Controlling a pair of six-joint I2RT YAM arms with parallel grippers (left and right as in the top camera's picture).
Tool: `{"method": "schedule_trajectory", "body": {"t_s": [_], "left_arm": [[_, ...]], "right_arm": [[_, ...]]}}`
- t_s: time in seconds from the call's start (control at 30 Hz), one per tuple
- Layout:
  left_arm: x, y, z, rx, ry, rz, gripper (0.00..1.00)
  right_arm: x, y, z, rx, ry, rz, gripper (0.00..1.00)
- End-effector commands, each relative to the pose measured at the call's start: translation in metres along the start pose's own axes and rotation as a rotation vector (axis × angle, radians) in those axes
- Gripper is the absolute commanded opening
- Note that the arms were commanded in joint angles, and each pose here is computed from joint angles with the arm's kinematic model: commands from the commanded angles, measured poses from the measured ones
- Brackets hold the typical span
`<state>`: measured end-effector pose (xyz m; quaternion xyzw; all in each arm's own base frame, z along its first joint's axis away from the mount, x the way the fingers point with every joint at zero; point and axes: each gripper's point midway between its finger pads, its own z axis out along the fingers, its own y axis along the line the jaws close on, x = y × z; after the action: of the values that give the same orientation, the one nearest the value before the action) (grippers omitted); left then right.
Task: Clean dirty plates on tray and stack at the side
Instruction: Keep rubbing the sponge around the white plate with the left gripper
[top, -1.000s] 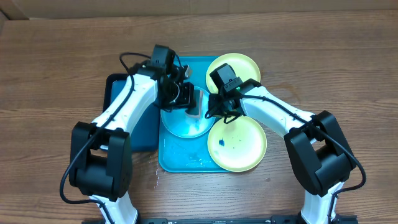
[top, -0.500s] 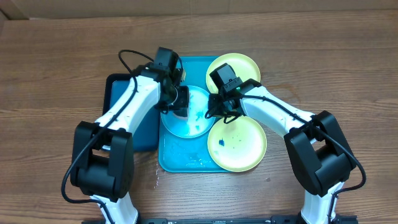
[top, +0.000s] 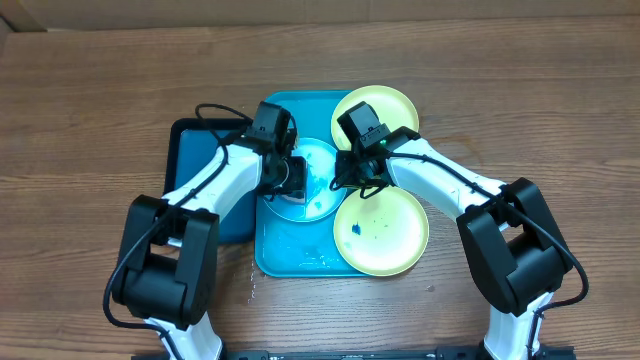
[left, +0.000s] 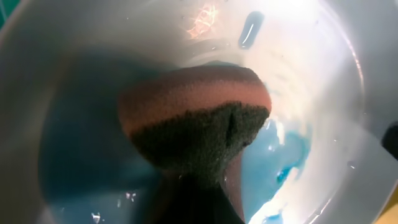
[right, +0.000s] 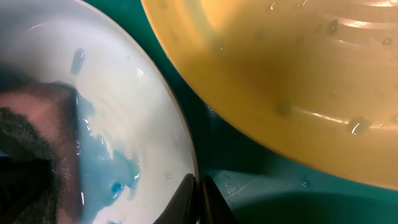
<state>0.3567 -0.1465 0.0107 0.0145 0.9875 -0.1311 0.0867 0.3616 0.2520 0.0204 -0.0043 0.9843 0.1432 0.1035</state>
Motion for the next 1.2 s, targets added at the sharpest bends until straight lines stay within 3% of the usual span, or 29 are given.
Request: {"method": "schedule_trajectory", "body": {"t_s": [0.0, 0.33, 0.57, 0.83, 1.0, 1.17], "left_arm": [[0.029, -0.001, 0.018, 0.044, 0.083, -0.031, 0.04], [0.026, -0.024, 0.018, 0.181, 0.078, -0.022, 0.04], [-0.005, -0.041, -0.018, 0.212, 0.007, 0.027, 0.04], [-0.040, -0.030, -0.067, 0.069, -0.154, 0.047, 0.04], [-0.031, -0.006, -0.059, -0.060, -0.125, 0.029, 0.04], [-0.019, 0.004, -0.033, -0.088, -0.050, 0.017, 0.04]], "right_arm": [[-0.004, 0.007, -0.001, -0.021, -0.009, -0.006, 0.04], [-0.004, 0.007, -0.001, -0.021, -0.009, -0.006, 0.04], [-0.004, 0.007, -0.001, -0.021, -0.009, -0.006, 0.04], [-0.004, 0.007, -0.001, -0.021, -0.009, -0.006, 0.04], [-0.004, 0.007, -0.001, -0.021, -0.009, -0.006, 0.04], [-0.004, 0.007, -0.001, -0.021, -0.009, -0.006, 0.04]]}}
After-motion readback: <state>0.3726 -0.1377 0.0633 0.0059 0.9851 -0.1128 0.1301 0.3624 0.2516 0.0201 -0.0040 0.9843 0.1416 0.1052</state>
